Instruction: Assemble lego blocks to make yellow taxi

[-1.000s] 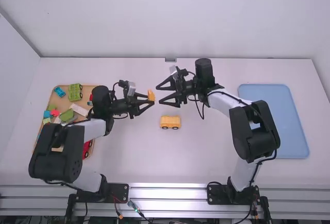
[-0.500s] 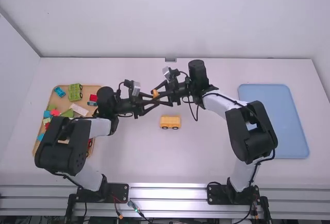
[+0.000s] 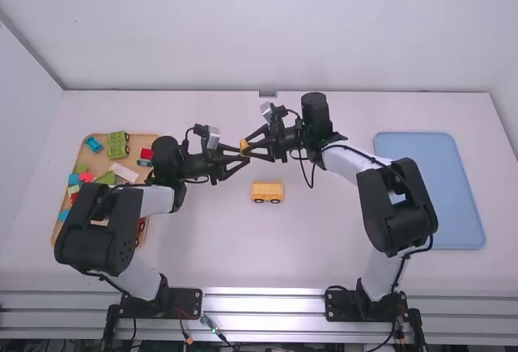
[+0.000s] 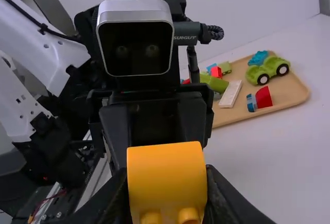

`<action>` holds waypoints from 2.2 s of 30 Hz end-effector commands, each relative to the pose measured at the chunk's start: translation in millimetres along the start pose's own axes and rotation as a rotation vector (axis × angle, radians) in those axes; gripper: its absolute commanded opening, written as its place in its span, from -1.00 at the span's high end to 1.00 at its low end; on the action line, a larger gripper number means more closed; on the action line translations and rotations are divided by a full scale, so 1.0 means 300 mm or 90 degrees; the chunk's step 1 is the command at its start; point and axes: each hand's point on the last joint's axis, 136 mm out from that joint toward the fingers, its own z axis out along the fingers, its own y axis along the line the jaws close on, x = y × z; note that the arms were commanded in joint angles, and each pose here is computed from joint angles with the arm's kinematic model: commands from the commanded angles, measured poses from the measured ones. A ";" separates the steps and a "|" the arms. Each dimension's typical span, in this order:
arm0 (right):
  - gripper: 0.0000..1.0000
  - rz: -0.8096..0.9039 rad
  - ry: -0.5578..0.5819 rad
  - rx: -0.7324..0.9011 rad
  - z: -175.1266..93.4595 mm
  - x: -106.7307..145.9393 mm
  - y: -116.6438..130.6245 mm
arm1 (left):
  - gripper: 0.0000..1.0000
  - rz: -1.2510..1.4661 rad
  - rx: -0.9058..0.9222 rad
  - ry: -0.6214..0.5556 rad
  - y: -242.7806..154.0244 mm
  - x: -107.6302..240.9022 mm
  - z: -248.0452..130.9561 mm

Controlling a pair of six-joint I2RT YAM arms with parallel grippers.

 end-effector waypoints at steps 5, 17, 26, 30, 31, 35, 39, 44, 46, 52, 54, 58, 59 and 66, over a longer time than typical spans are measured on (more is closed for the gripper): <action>0.48 -0.036 0.000 -0.053 0.016 -0.027 0.069 | 0.95 0.017 0.005 -0.005 0.000 -0.027 0.010; 0.79 -0.021 0.000 0.029 0.001 -0.023 -0.008 | -0.98 0.006 -0.006 -0.005 0.014 -0.023 0.003; 0.85 0.075 0.095 0.410 -0.203 0.118 -0.308 | -0.98 -0.148 -0.268 0.006 0.255 0.084 -0.048; 0.86 0.099 0.248 0.544 -0.324 0.226 -0.333 | -0.98 -0.186 -0.373 0.018 0.335 0.135 -0.097; 0.87 0.100 0.286 0.558 -0.343 0.249 -0.329 | -0.98 -0.187 -0.384 0.018 0.343 0.137 -0.103; 0.91 0.096 0.484 0.578 -0.402 0.363 -0.260 | -0.98 -0.179 -0.416 0.009 0.368 0.129 -0.120; 0.92 0.055 0.647 0.560 -0.437 0.460 -0.193 | -0.98 -0.176 -0.438 0.004 0.385 0.125 -0.136; 1.00 -0.017 0.768 0.489 -0.417 0.564 -0.133 | -0.98 -0.179 -0.442 0.007 0.387 0.132 -0.137; 1.00 -0.054 0.805 0.458 -0.410 0.608 -0.118 | -0.98 -0.179 -0.440 0.008 0.384 0.133 -0.133; 0.97 -0.074 0.849 0.414 -0.422 0.693 -0.098 | -0.98 -0.180 -0.442 0.007 0.388 0.133 -0.139; 0.97 -0.065 0.852 0.415 -0.435 0.706 -0.105 | -0.98 -0.179 -0.439 0.008 0.384 0.133 -0.133; 0.97 -0.050 0.854 0.412 -0.450 0.734 -0.131 | -0.98 -0.180 -0.441 0.008 0.386 0.134 -0.136; 0.98 -0.042 0.855 0.412 -0.455 0.743 -0.142 | -0.98 -0.182 -0.442 0.008 0.387 0.135 -0.139; 0.81 -0.006 0.881 0.397 -0.466 0.756 -0.167 | -0.98 -0.185 -0.443 0.014 0.386 0.144 -0.137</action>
